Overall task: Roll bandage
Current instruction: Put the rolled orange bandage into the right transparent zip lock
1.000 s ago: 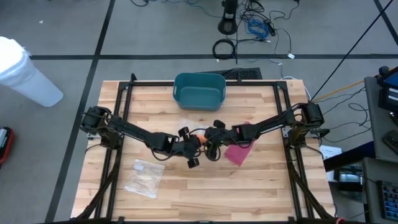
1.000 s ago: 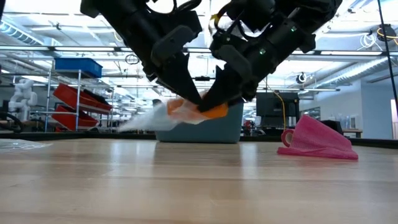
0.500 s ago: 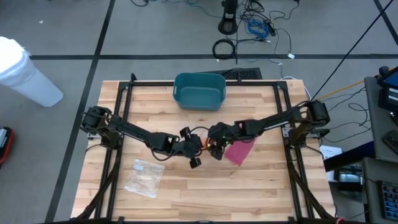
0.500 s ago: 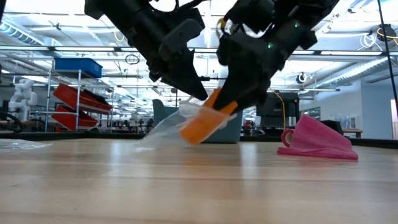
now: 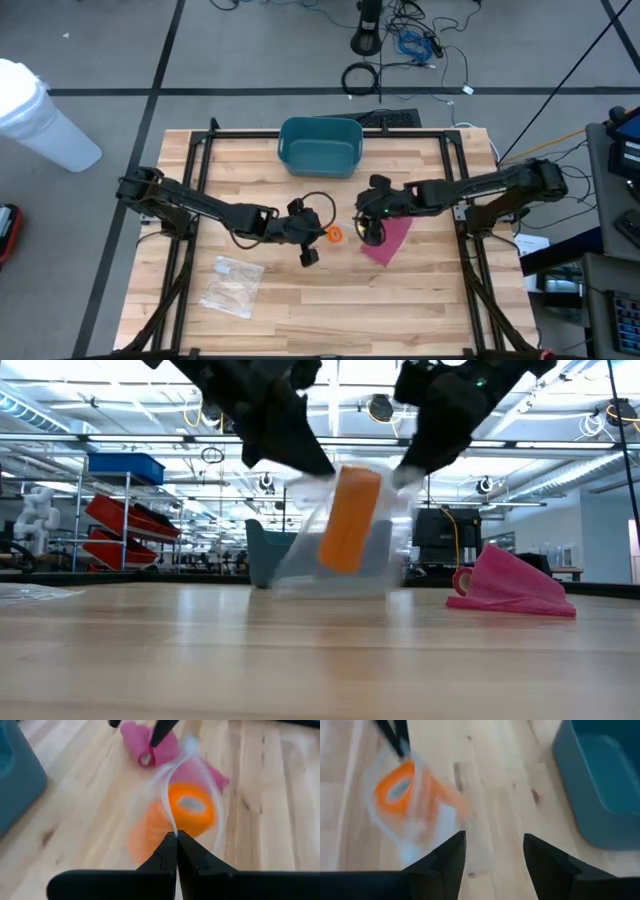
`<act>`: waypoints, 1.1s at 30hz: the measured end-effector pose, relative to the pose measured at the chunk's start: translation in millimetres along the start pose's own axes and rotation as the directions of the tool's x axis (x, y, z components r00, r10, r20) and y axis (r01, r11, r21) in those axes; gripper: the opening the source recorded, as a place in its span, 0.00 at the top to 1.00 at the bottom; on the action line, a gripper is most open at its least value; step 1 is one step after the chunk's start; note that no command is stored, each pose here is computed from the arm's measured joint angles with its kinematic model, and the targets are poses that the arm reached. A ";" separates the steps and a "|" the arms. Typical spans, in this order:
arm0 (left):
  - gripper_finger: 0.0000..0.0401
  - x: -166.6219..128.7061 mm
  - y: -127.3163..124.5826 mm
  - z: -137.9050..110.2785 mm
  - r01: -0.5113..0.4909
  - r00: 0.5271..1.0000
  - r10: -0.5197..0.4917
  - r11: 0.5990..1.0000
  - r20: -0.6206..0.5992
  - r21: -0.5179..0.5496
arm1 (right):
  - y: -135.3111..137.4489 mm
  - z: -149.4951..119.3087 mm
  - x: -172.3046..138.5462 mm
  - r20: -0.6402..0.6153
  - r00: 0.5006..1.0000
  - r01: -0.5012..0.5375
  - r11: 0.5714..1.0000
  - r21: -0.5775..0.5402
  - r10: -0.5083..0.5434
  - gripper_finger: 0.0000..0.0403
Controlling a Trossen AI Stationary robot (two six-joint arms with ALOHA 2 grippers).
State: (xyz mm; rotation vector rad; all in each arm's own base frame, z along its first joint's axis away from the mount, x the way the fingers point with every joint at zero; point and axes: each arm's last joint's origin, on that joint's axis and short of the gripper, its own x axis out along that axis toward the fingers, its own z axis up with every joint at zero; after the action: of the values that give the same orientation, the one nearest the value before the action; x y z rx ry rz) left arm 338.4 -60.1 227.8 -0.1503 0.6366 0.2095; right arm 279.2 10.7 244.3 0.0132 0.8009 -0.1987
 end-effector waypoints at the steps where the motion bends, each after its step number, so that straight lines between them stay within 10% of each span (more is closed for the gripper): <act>1: 1.00 -3.4 0.3 2.7 0.011 1.000 -0.011 1.000 0.012 0.000 | 0.6 -0.9 -3.9 -0.004 1.000 -0.001 1.000 -0.025 0.001 0.55; 33: 1.00 -29.6 13.0 17.4 0.110 0.994 -0.110 0.994 0.019 -0.007 | 55.1 -9.9 -17.5 0.126 0.989 -0.050 0.970 -0.238 0.082 0.58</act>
State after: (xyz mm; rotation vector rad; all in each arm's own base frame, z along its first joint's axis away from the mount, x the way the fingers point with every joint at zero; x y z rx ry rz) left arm 322.1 -48.4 258.5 -0.1904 0.6069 0.1073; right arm 270.3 68.6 246.4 -0.1950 0.6834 -0.0402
